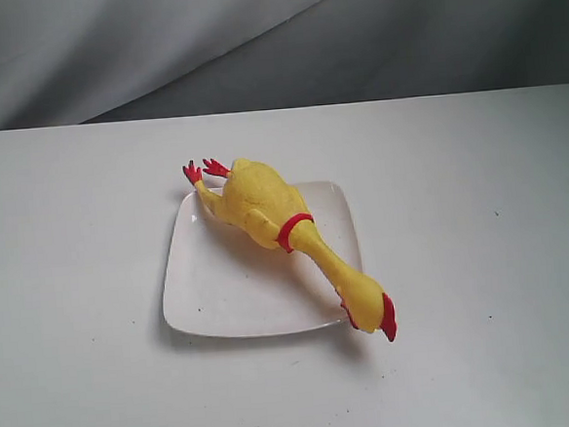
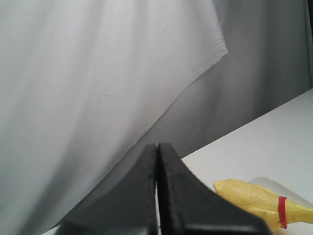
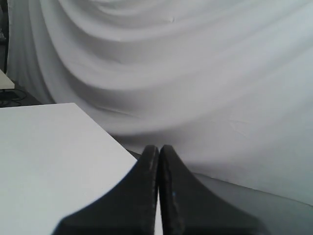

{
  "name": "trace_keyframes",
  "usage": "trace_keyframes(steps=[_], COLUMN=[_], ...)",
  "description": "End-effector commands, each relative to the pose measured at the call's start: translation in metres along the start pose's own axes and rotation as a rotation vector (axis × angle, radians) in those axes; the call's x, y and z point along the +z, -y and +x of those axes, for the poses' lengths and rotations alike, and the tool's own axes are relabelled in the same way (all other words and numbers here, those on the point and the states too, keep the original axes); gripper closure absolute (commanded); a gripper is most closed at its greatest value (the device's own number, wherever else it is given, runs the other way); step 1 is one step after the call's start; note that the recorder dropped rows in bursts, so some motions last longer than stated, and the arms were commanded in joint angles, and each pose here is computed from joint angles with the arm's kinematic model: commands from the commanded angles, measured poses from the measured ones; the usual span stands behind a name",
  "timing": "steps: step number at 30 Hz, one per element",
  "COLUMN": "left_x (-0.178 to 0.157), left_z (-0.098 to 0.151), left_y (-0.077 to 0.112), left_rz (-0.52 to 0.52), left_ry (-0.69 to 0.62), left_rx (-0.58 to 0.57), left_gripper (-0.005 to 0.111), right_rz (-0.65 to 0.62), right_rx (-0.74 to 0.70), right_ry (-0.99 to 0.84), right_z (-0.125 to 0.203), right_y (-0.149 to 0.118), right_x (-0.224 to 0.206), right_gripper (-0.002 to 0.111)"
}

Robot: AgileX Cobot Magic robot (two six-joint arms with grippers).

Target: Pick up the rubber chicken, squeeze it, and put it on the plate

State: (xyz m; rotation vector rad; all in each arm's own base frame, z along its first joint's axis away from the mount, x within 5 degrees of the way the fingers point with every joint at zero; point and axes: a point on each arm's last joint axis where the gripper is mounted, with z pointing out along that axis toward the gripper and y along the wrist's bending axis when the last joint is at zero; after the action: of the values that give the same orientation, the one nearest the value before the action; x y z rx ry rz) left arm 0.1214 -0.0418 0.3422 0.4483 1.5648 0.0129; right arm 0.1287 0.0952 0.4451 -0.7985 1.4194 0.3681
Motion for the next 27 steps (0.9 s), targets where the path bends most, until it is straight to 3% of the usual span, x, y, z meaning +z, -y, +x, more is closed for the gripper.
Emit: trace_keyframes(steps=[1,6,12,17,21,27], left_x=[-0.001,-0.001,-0.001,-0.001,-0.001,-0.001], left_z=[0.001,0.001,0.001,0.001,0.001,0.001], left_y=[0.000,0.000,0.000,0.000,0.000,0.000], left_rz=[0.002,0.002,0.002,0.002,0.002,0.002], left_ry=[0.000,0.000,0.000,0.000,0.000,0.000], left_rx=[-0.013,-0.013,-0.013,-0.013,-0.013,-0.013], left_gripper=[0.106,0.106,0.106,0.106,0.106,0.106], right_rz=[-0.005,0.002,0.149,0.192,0.324,0.535], right_rx=[-0.002,-0.001,0.025,0.125,0.153,0.132], right_ry=[-0.002,0.001,0.121,0.245,0.292,0.255], right_z=[0.001,0.001,-0.010,-0.026,-0.028,-0.004], right_y=[-0.001,-0.001,0.013,0.010,0.015,0.005], right_x=[-0.002,-0.001,-0.005,-0.041,-0.072,-0.110], right_gripper=[0.108,0.108,0.108,0.108,0.108,0.108])
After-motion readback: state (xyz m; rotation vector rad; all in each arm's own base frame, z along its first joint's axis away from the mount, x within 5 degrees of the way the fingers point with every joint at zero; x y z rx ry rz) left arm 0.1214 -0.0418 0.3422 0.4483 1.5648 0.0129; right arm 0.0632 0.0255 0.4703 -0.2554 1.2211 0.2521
